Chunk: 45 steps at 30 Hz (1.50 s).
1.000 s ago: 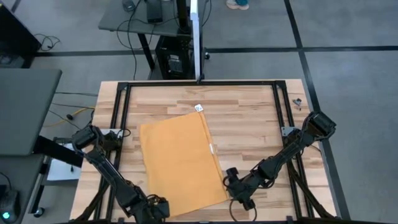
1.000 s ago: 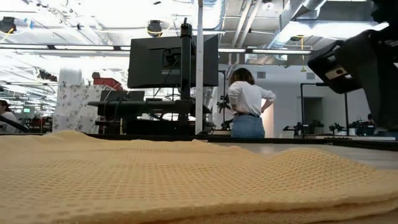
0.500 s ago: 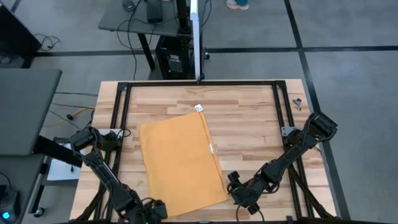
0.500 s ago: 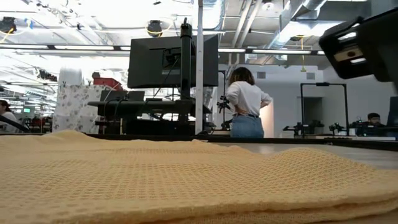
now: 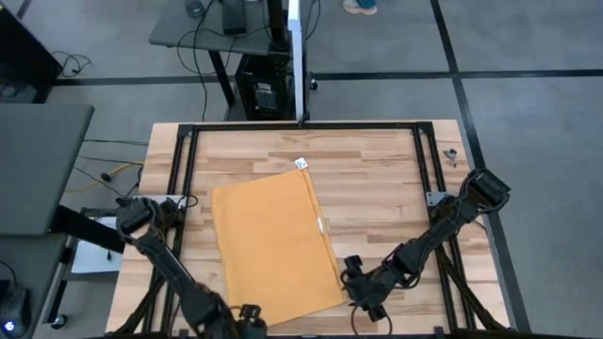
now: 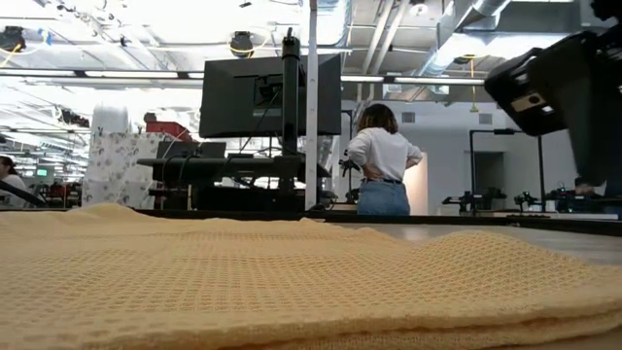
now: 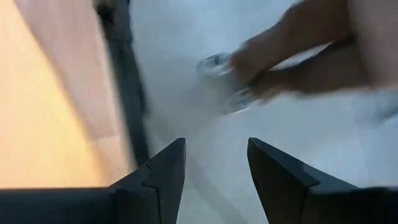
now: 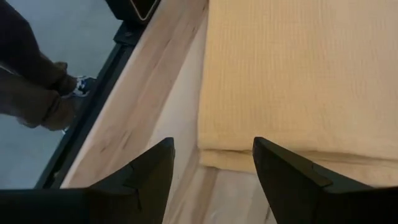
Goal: Roll towel
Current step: Roll the yellow towel
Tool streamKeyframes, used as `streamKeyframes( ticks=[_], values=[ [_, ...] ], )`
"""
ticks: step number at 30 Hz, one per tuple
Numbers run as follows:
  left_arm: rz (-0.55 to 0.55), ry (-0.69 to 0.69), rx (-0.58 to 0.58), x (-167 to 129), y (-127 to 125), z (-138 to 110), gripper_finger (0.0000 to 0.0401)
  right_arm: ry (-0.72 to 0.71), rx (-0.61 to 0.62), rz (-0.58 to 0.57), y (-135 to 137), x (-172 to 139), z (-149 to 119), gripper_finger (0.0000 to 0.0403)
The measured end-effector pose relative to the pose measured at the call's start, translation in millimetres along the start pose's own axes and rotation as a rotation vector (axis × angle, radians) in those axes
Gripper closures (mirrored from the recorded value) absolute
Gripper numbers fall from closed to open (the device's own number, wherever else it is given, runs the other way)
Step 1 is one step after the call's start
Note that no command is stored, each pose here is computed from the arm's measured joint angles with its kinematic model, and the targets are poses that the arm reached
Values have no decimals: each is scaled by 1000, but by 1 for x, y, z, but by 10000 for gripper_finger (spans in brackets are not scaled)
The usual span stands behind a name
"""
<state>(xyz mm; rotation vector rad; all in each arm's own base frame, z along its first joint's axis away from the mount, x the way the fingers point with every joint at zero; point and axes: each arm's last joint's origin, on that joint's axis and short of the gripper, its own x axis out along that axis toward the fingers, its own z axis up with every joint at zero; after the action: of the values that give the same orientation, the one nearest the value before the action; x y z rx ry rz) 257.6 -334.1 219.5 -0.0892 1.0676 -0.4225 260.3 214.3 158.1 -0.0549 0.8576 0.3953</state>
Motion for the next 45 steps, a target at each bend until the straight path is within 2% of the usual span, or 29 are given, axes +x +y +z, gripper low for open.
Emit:
streamKeyframes(
  ticks=[2, 4, 10, 14, 17, 21, 28, 33, 37, 41, 45],
  values=[
    [181, 76, 87, 2, -5, -2, 245, 0, 18, 1, 1, 0, 0, 191],
    [290, 104, 103, 9, -11, -5, 245, -2, 25, 2, 2, 0, -1, 191],
    [367, 144, -93, 43, -20, -26, 245, -13, 29, -22, 1, 0, 0, 191],
    [420, 145, -248, 48, -18, -33, 245, -14, 28, -24, 1, 0, 0, 191],
    [460, 151, -301, 46, -16, -35, 245, -14, 24, -25, 1, 0, 0, 191],
    [480, 153, -328, 45, -14, -36, 245, -13, 13, -25, 1, 0, 0, 191],
    [410, 119, -335, 59, -19, -48, 245, -19, -49, -24, 1, 0, 1, 191],
    [481, 147, -388, 61, -8, -59, 245, -63, -109, -57, 1, 0, 4, 191],
    [491, 142, -381, 62, -6, -61, 245, -115, -181, -68, 5, -1, 8, 191],
    [508, 132, -379, 62, -5, -61, 245, -127, -186, -97, 4, 0, 9, 191],
    [549, 126, -375, 62, -2, -62, 245, -141, -191, -94, 9, 21, 3, 191]
  ],
)
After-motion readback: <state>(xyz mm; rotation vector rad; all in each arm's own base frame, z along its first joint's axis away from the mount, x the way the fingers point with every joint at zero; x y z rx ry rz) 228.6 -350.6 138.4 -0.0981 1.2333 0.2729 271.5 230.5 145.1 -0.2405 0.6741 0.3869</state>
